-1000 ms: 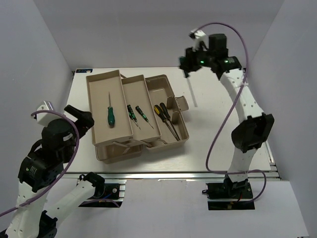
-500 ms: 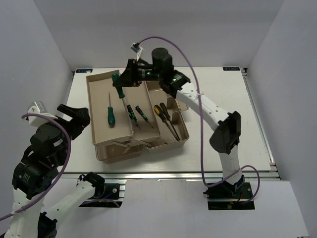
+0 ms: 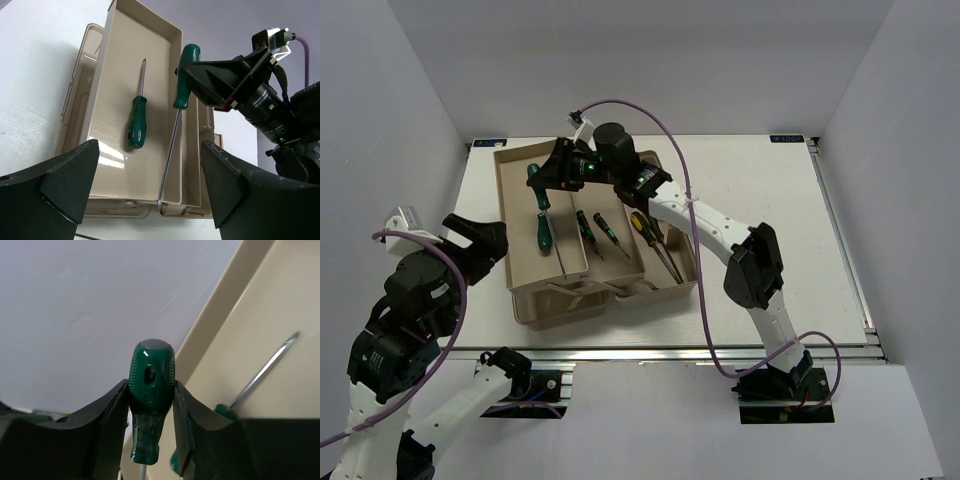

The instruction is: Sort the tools into containers

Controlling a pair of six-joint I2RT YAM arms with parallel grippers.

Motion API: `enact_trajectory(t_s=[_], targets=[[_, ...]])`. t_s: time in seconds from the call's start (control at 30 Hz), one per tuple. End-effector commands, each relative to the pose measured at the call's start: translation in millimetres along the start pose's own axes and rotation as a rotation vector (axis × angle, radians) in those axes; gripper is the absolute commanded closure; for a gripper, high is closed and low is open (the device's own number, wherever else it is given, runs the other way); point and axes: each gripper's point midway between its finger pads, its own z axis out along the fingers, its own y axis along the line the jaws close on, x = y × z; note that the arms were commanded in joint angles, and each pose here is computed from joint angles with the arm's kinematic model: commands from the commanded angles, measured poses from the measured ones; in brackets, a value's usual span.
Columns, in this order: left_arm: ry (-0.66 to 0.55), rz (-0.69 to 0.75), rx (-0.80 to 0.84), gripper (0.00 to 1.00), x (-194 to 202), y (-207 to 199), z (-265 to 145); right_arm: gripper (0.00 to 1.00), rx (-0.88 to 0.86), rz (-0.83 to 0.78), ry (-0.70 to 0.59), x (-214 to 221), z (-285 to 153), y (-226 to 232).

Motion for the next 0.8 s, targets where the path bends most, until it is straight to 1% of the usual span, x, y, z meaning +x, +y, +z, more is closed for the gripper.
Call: enact_trajectory(t_s=[0.0,0.07,0.1,0.13,0.2,0.27,0.3,0.37,0.4,0.43,0.47,0.5,0.53,0.57,0.6,0.63,0.67,0.7,0.73,0.77], targets=[[-0.002,-0.005,0.009,0.08,0,0,-1,0.56,0.044,-0.117,-0.129,-37,-3,-16],[0.002,-0.006,0.007,0.08,2,1,-1,0.41,0.069,-0.143,-0.155,-48,-5,-29],[0.003,-0.007,0.008,0.08,3,1,-1,0.22,0.061,-0.157,-0.176,-57,-6,-25],[0.002,-0.008,0.009,0.08,3,2,-1,0.12,0.06,-0.184,-0.185,-63,-7,-29],[0.006,-0.01,0.009,0.08,5,2,0,0.11,0.038,-0.239,-0.214,-82,-13,-20],[0.008,-0.009,0.009,0.08,6,2,1,0.11,0.016,-0.272,-0.222,-88,-16,-14],[0.009,-0.009,0.01,0.08,6,1,1,0.11,-0.011,-0.296,-0.206,-89,-20,-10],[0.01,-0.007,0.007,0.08,7,1,2,0.11,-0.089,-0.411,-0.187,-90,-31,15],[0.009,-0.007,0.006,0.08,7,2,2,0.11,-0.216,-0.501,-0.108,-75,-39,38],[0.008,-0.007,0.005,0.08,7,2,2,0.11,-0.321,-0.711,-0.078,-68,-53,62],[0.009,-0.005,0.001,0.08,8,3,3,0.11,-0.495,-0.848,0.032,-38,-78,97],[0.008,-0.005,0.0,0.08,8,4,3,0.11,-0.539,-0.945,0.075,-23,-88,102],[0.01,-0.004,-0.001,0.08,10,5,3,0.11,-0.571,-1.158,0.115,1,-89,79],[0.007,-0.008,0.001,0.08,10,5,3,0.14,-0.596,-1.228,0.16,21,-98,71],[0.011,-0.007,-0.002,0.09,12,6,4,0.2,-0.636,-1.276,0.203,43,-125,81],[0.012,-0.008,-0.001,0.09,13,7,5,0.28,-0.65,-1.326,0.226,60,-132,71],[0.012,-0.008,-0.001,0.09,13,7,5,0.71,-0.662,-1.353,0.276,89,-138,45],[0.016,-0.007,-0.003,0.09,15,8,5,0.96,-0.673,-1.389,0.251,91,-153,59],[0.016,-0.008,-0.004,0.09,16,8,6,1.0,-0.681,-1.388,0.251,98,-159,58],[0.019,-0.006,-0.005,0.09,17,8,6,1.0,-0.701,-1.355,0.275,115,-166,53]])
